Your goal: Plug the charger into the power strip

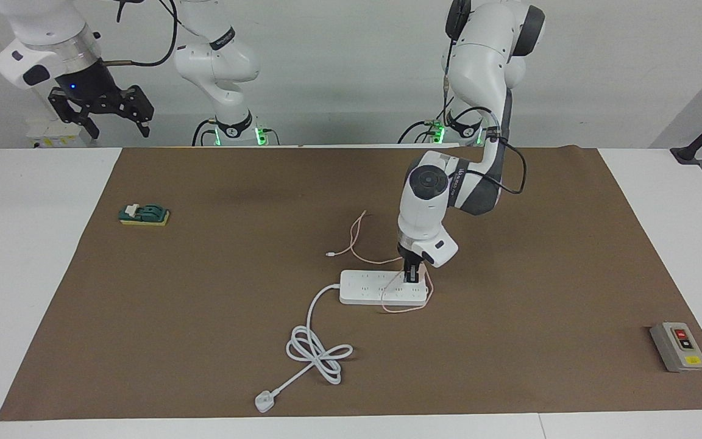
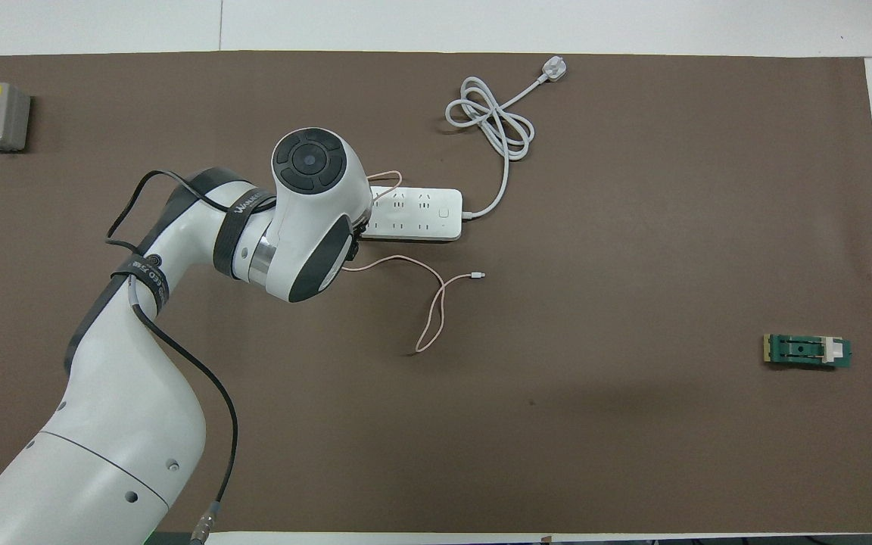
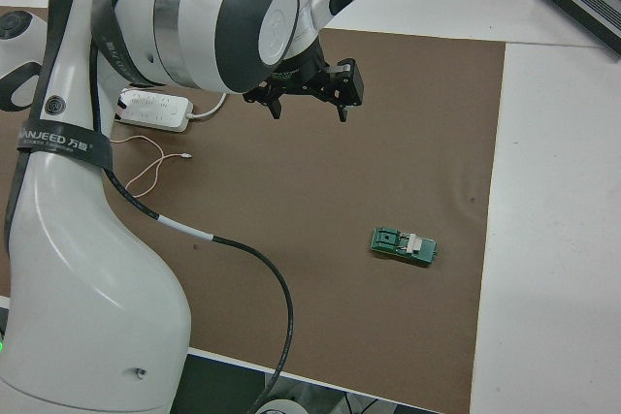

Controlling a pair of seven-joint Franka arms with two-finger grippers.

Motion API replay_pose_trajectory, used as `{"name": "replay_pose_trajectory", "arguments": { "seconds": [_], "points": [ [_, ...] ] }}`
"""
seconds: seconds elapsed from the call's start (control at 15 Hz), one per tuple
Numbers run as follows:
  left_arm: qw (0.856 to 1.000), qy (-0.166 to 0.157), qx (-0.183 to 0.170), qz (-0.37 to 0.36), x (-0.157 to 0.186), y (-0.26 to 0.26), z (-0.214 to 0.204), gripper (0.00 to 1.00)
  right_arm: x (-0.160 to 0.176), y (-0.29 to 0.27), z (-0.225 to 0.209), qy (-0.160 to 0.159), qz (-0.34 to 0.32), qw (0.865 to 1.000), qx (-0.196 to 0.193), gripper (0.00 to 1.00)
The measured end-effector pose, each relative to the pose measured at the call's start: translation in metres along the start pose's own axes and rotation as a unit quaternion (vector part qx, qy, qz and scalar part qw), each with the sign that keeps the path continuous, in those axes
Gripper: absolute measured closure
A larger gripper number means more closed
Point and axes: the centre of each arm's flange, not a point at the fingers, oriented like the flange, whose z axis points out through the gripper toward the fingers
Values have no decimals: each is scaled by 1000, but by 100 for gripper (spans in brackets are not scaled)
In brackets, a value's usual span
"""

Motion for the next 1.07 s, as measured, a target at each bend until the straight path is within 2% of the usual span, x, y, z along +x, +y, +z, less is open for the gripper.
{"name": "replay_pose_trajectory", "arguments": {
  "seconds": [0.4,0.47,0.87,1.07],
  "points": [
    [1000,0,0,1,0,0,0,69,0,0,0,0,0,1000,0,0],
    [1000,3,1,2,1,0,1,65,0,0,0,0,0,1000,0,0],
    [1000,12,0,-1,17,7,-1,1,0,0,0,0,0,1000,0,0],
    [1000,10,-10,-2,24,12,-24,0,0,0,0,0,0,1000,0,0]
  ]
}}
